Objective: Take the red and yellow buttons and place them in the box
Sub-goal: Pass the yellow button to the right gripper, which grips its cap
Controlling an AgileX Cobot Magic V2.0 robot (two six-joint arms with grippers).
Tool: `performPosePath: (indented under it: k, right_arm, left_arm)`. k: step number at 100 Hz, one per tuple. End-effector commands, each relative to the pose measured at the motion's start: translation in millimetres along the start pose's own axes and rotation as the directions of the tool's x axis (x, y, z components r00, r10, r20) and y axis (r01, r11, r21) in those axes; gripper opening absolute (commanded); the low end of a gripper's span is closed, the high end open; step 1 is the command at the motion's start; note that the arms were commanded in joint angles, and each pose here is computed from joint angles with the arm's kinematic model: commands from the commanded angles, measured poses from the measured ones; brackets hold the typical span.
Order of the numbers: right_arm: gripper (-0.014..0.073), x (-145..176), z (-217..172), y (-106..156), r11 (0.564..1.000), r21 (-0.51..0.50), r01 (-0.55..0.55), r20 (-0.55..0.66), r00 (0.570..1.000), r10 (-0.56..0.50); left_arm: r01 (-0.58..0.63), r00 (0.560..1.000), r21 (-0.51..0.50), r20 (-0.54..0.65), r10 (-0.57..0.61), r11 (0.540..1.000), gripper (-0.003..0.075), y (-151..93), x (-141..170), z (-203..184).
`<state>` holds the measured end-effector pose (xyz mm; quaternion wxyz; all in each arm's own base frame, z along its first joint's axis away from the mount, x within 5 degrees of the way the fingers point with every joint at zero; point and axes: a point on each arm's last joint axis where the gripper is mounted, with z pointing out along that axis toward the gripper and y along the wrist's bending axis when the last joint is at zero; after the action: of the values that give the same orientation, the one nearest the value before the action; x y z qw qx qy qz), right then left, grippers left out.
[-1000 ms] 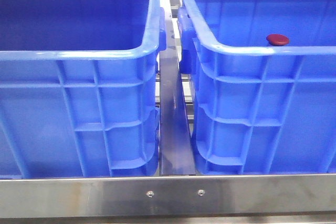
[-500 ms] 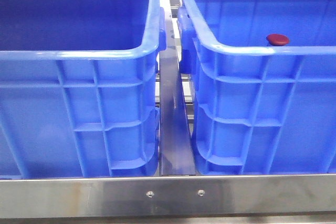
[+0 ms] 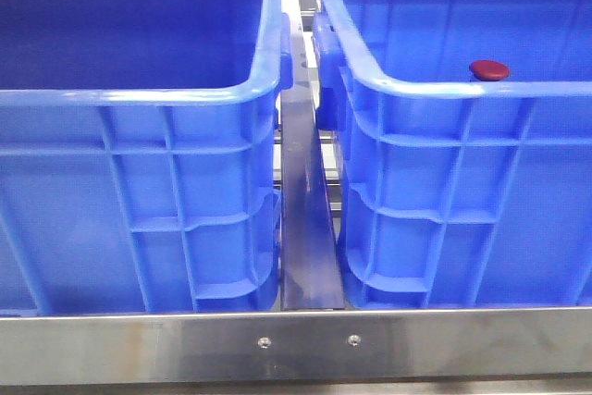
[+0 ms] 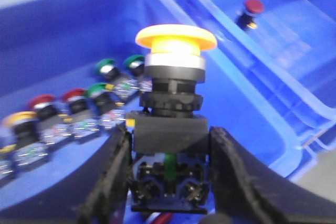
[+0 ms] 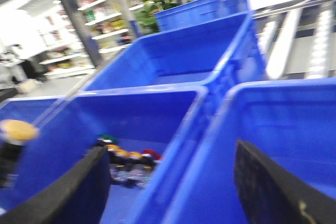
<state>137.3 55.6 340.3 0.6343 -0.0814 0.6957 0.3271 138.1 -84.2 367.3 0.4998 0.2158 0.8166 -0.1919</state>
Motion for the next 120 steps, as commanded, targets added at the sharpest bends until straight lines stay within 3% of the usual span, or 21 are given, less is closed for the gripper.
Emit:
performPosePath:
  k: [1,20,40,65,87,100,120]
  right_arm:
    - [0.0522,-10.3,5.7,10.5,0.986,-0.14,-0.088,0.031,0.995,0.093]
    - [0.0522,-3.1,34.0,8.6,0.896,-0.327,-0.3,-0.115,0.954,0.277]
    - [0.0522,-2.9,72.7,-0.1,0.815,-0.405,-0.415,-0.245,0.908,0.34]
    - [0.0522,3.0,133.5,26.4,0.74,-0.482,-0.469,-0.384,0.872,0.303]
    - [0.052,17.5,179.7,44.1,0.69,-0.485,-0.537,-0.479,0.824,0.304]
    - [0.052,23.2,195.7,58.6,0.643,-0.513,-0.568,-0.523,0.801,0.29]
    - [0.052,25.4,209.7,75.0,0.615,-0.548,-0.566,-0.537,0.803,0.261]
  left_arm:
    - [0.011,0.995,0.036,0.097,-0.014,0.999,0.0029,-3.3,-16.9,5.0]
    - [0.004,0.998,0.086,0.064,-0.01,0.996,0.0029,-5.9,-15.9,20.3]
    - [-0.006,0.998,0.097,0.063,0.0,0.995,0.0029,-6.7,-15.9,22.3]
    - [-0.006,0.998,0.097,0.063,0.0,0.995,0.0029,-6.7,-15.9,22.3]
    - [-0.006,0.998,0.098,0.061,0.0,0.995,0.0029,-6.8,-15.7,22.3]
    - [-0.006,0.998,0.098,0.059,0.0,0.995,0.0029,-6.8,-15.6,22.3]
    - [-0.006,0.998,0.098,0.059,0.0,0.995,0.0029,-6.8,-15.6,22.3]
